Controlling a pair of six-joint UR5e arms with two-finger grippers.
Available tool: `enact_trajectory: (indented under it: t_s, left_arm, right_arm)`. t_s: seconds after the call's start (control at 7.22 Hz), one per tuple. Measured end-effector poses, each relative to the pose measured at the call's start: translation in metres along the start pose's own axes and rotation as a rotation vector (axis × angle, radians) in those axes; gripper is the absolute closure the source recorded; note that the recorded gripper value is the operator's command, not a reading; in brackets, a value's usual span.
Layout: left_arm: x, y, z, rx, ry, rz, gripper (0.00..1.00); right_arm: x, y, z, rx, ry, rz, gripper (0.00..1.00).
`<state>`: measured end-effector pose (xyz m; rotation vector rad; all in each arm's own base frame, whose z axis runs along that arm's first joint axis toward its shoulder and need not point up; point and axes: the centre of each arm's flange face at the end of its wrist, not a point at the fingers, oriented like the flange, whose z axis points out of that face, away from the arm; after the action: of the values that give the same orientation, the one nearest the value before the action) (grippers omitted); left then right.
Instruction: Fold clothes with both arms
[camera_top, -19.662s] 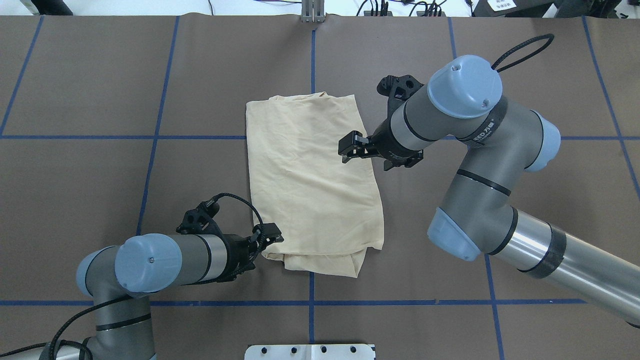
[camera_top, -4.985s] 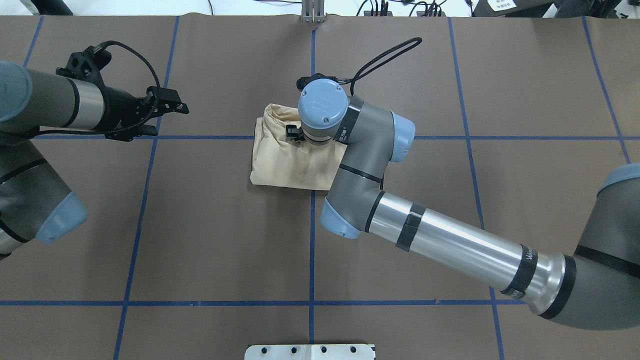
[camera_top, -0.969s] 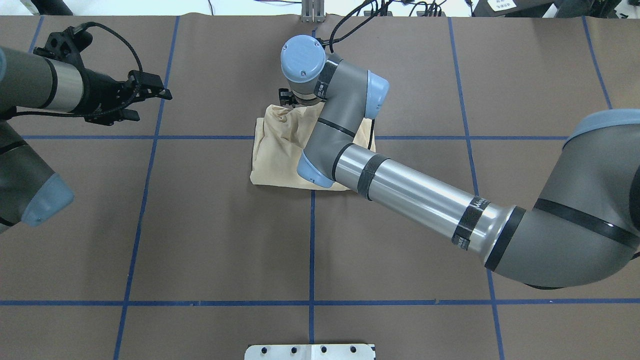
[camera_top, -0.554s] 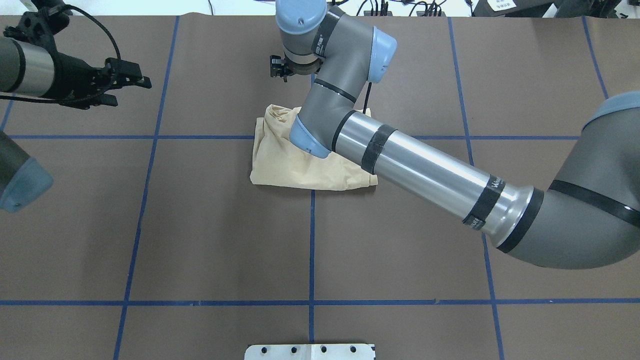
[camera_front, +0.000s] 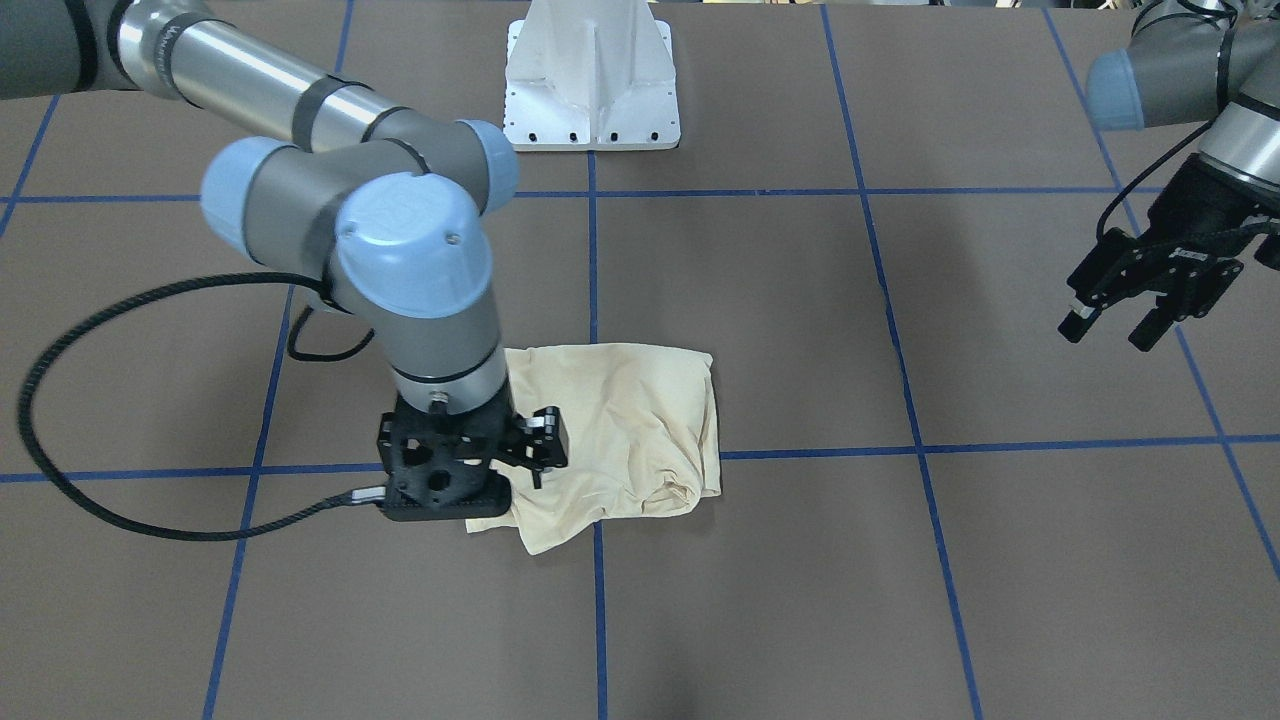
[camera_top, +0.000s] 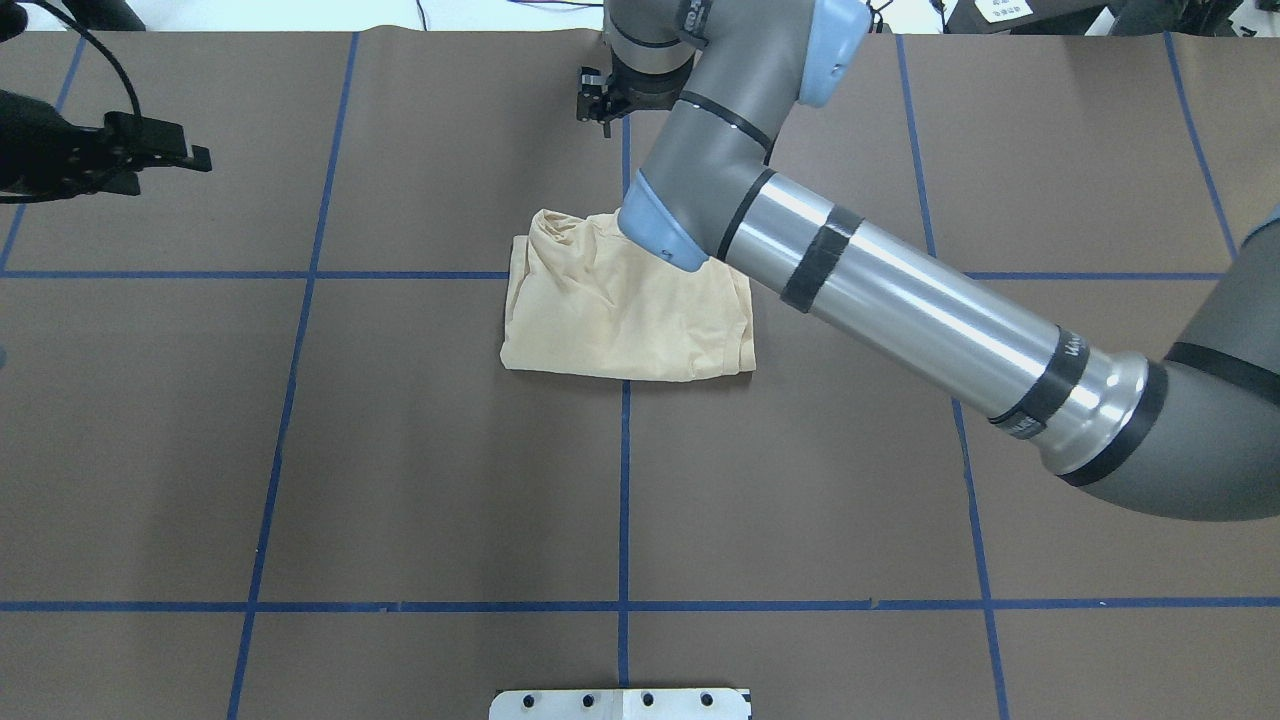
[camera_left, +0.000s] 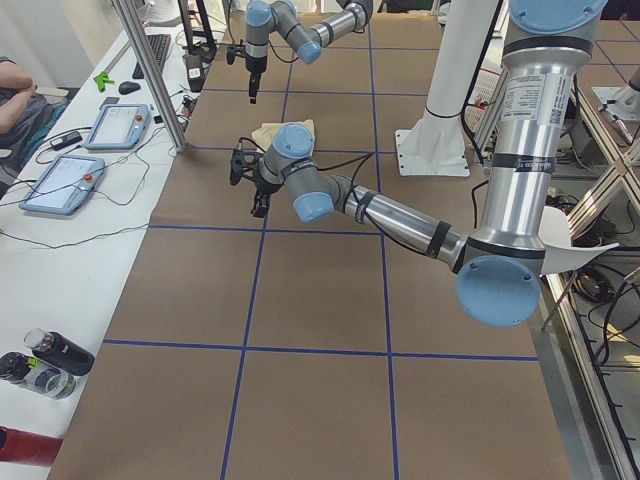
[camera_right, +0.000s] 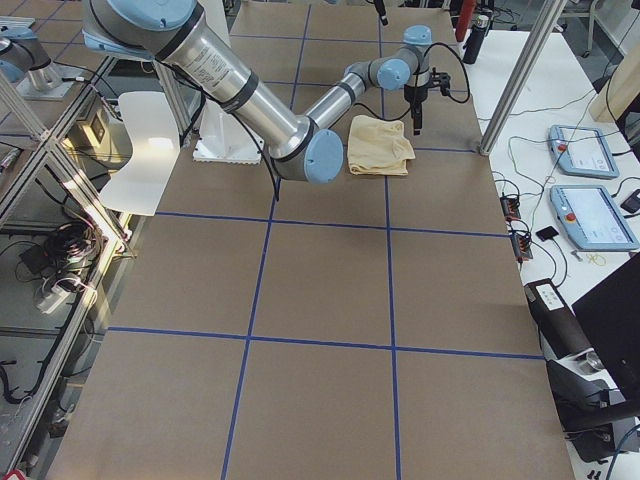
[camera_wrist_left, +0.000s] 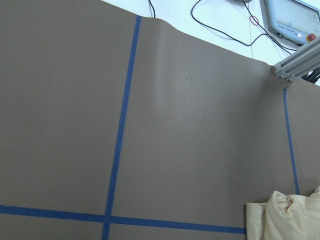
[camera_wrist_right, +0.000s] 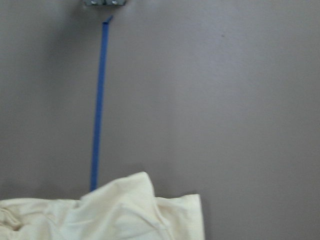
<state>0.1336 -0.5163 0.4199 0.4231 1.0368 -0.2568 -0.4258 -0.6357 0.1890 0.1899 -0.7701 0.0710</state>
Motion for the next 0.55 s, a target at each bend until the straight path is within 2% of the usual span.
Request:
enact_trajectory:
  t_s: [0.28,0.55]
  left_arm:
    - [-0.049,-0.012,-0.015,0.037,-0.066,0.038,0.01]
    - [-0.094,-0.012,-0.031,0.056,-0.126,0.149,0.00]
  right_arm:
    - [0.123,0.031,-0.016,-0.007,0.005,-0.017,0.00]
    - [0.204,0.053,-0.016,-0.033,0.027,-0.008,0.00]
